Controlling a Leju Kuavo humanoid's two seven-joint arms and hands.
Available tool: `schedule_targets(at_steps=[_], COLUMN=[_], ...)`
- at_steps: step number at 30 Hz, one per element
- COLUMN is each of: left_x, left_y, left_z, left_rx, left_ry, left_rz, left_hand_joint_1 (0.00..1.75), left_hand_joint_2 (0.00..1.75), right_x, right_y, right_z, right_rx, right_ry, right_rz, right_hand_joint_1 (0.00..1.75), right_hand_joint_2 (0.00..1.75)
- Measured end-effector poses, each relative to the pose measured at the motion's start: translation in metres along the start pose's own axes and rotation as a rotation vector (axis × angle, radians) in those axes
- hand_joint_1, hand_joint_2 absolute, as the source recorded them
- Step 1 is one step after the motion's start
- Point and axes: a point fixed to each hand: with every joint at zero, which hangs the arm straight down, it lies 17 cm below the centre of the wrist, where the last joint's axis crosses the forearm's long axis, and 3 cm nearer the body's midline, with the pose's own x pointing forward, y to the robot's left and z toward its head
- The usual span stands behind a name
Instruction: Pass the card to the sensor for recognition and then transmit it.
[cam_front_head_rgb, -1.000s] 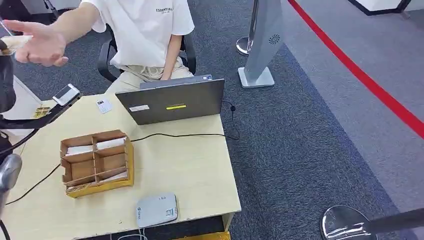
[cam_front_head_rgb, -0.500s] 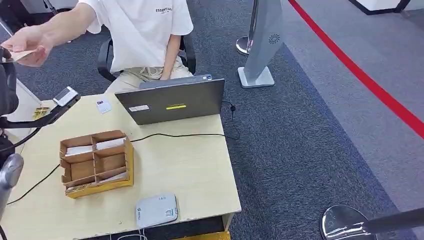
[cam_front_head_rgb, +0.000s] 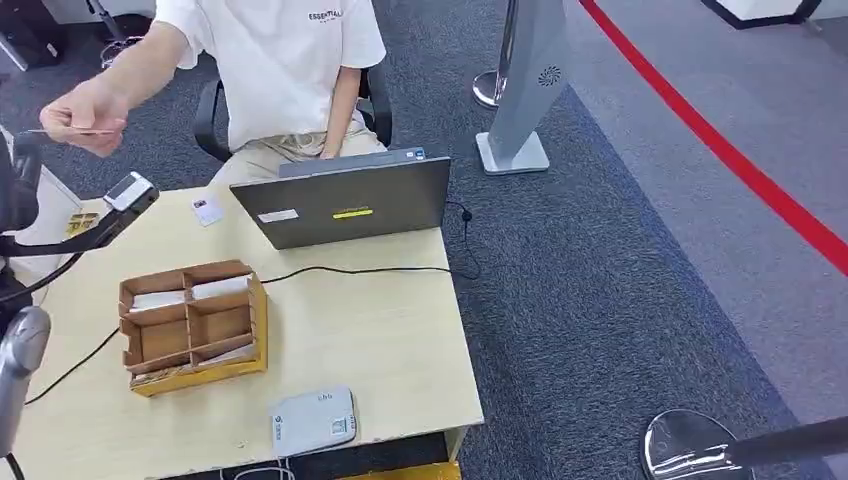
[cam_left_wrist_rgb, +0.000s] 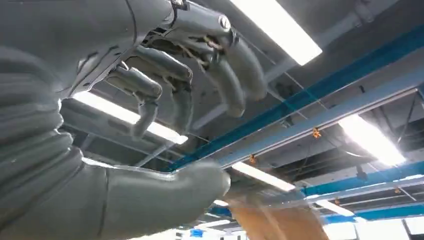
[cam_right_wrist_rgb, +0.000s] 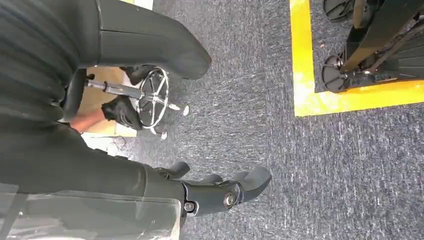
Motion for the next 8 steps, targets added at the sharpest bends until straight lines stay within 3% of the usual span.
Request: schedule_targets(at_steps=[8], left_x=[-0.013], left_y=[-0.007], left_z=[0.007], left_rx=[-0.016], left_ry=[0.023], left_rz=[-0.006], left_hand_joint_1=[0.0], left_hand_joint_2=[1.75], right_x=[0.0], right_y=[-0.002], right_z=[0.0], right_rx=[-0.002], right_ry=[0.0], right_rz=[0.003], right_hand_joint_1=[0.0], right_hand_joint_2=[1.75])
